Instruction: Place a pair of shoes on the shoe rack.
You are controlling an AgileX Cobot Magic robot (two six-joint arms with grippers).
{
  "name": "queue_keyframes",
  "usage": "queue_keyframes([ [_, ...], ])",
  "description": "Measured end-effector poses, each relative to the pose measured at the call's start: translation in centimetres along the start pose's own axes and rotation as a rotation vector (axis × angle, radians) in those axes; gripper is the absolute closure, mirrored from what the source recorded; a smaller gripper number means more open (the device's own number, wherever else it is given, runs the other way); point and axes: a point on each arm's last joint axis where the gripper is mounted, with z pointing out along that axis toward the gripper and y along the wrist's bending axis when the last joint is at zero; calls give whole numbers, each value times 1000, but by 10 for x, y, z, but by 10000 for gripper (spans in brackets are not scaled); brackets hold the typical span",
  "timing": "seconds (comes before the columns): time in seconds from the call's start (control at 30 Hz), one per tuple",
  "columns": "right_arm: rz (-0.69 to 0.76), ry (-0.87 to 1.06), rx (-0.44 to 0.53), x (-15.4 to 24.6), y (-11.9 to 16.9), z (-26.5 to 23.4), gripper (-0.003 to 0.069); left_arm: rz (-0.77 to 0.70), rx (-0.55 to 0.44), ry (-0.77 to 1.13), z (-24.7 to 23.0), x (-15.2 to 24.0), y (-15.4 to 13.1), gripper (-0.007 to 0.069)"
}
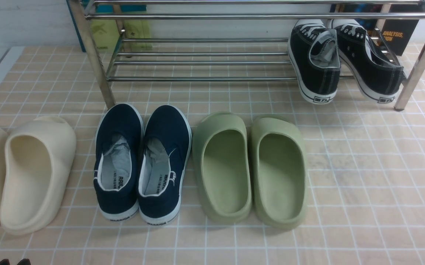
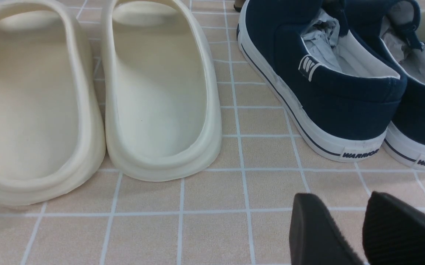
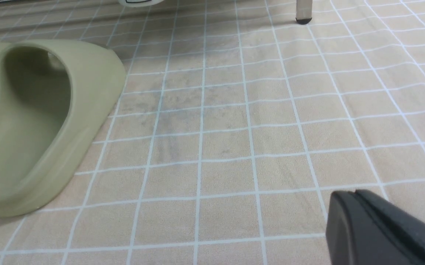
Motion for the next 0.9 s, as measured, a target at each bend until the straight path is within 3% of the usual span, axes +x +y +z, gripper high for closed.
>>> queue_keyframes([
  [0.9,-2,0,0,0,0,0,660,0,0,0,0,0,0,385],
])
